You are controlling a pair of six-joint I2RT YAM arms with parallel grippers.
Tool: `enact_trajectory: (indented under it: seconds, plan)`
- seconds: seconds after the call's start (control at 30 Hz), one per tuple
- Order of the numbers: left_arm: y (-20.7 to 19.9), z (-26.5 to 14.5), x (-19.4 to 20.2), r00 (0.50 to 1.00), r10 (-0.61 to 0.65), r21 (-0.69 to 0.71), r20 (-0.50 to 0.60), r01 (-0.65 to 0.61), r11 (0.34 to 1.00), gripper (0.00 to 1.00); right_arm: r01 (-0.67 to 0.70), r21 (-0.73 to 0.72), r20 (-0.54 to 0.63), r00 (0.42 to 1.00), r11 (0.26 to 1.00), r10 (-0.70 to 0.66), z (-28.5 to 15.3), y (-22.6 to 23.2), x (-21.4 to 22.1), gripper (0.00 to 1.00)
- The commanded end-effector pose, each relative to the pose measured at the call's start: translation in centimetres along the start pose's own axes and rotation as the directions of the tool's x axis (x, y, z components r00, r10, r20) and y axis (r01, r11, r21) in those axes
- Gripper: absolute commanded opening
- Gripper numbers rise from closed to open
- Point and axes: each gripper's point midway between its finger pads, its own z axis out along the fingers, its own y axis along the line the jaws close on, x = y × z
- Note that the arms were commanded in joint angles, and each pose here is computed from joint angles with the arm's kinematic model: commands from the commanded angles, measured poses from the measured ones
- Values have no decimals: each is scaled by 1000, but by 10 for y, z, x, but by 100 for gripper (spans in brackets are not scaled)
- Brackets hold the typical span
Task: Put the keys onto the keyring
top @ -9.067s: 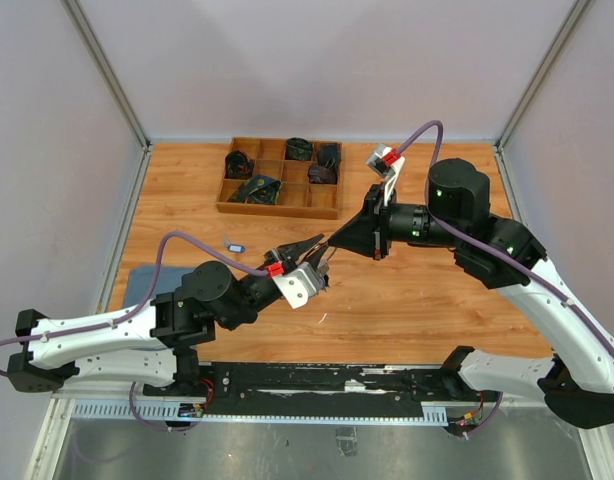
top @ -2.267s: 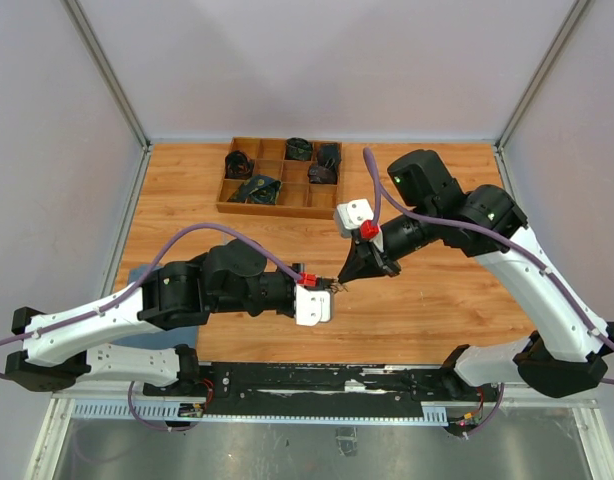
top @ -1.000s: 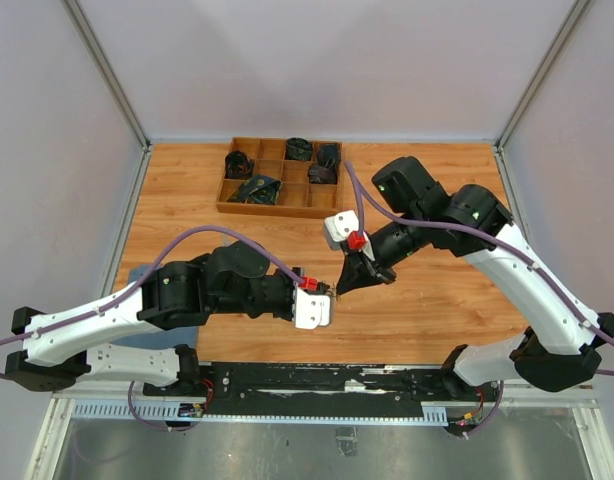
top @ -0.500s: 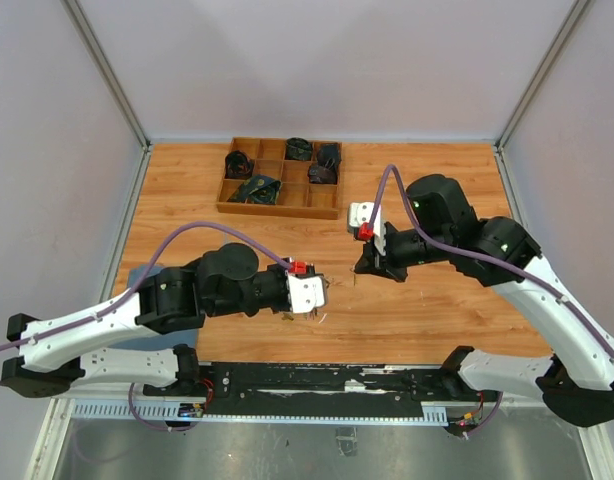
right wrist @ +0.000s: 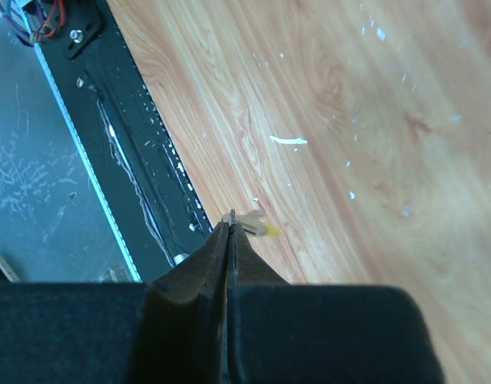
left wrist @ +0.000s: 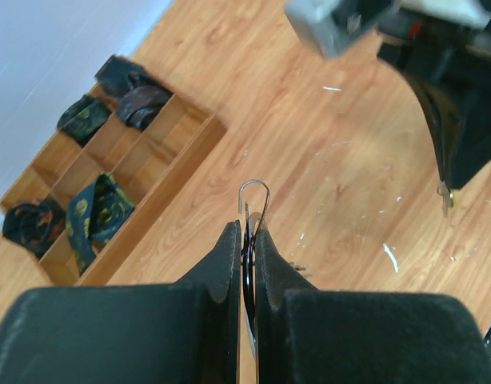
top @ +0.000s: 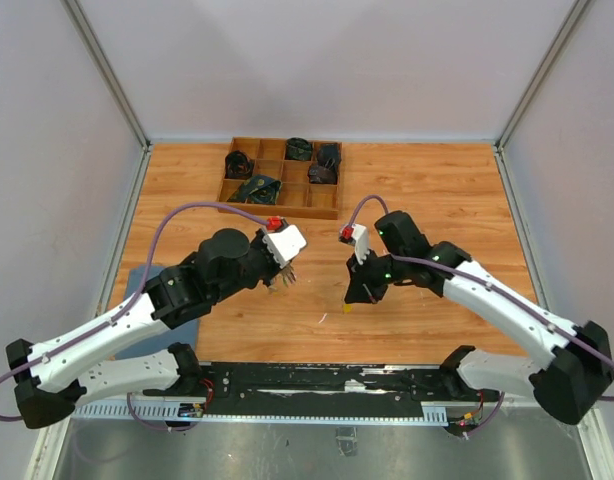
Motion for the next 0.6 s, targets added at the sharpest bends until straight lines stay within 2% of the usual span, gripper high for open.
enact_trajectory:
  seconds: [0.0,0.13,0.23,0.37,0.57]
  plan:
    - [27,-15,-24,991,-73,-111,113,86,990,0,-194,-97,49,979,976,200,39,-6,-6,1]
    - [24,-17,-20,992,-76,-94,101,85,992,1,-257,-195,-27,966,947,256,65,-4,0,1]
    - [23,-16,-18,992,-79,-90,101,88,992,1,-299,-201,-105,954,933,283,81,-12,13,1]
    - [23,-18,-19,991,-80,-93,106,90,992,0,-322,-17,-222,924,947,311,91,-46,47,1]
    - [24,-22,-19,991,-79,-94,110,90,991,0,-342,118,-255,897,932,361,88,-76,64,3]
